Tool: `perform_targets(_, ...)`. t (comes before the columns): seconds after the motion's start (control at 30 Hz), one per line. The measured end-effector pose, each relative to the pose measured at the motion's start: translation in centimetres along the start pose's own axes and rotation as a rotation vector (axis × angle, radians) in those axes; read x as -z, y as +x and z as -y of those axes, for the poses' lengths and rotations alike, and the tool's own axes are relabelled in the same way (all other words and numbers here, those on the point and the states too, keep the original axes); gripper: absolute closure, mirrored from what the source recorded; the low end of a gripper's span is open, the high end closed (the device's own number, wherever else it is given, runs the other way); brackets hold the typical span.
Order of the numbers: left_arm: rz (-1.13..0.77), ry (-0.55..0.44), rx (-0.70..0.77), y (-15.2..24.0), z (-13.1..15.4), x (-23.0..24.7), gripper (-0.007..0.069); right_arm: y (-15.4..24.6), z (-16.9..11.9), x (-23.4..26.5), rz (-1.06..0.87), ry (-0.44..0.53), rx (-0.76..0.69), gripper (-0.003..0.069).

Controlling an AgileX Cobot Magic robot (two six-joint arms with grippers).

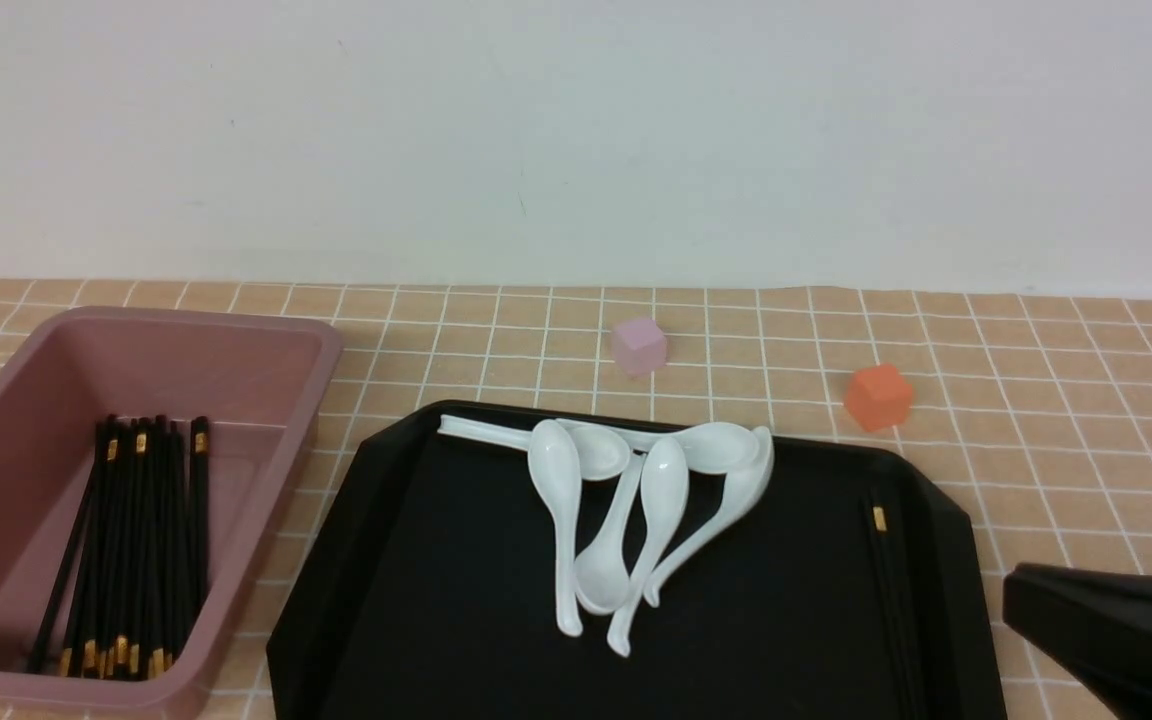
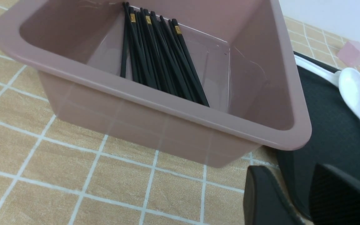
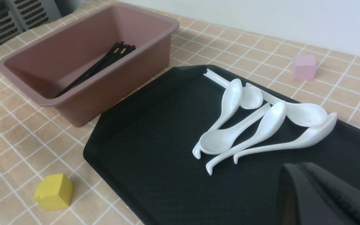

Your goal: On brown tablecloth take chopsticks from black tray and put them in box.

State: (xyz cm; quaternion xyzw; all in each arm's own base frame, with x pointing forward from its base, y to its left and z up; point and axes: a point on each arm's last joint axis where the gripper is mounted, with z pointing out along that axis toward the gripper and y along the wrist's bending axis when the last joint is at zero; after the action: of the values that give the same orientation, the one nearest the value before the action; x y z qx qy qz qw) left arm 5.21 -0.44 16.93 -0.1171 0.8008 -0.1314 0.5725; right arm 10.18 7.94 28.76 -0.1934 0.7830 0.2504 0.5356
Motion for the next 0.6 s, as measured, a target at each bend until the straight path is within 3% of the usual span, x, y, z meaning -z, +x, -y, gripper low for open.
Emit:
perform_targets(0.2,0.000,0.000,0.000,0.0,0.0,0.0,0.0386,0.0,0.0,0.1,0.003,0.001,0.007,0.0652)
perform_targets(0.37,0.000,0.000,0.000,0.0,0.0,0.0,0.0386,-0.2,0.3,1.0,0.052,0.034,0.113,0.0647)
perform_targets(0.6,0.000,0.000,0.000,0.0,0.0,0.0,0.0386,2.9,3.5,3.4,0.135,0.316,0.069,0.0641)
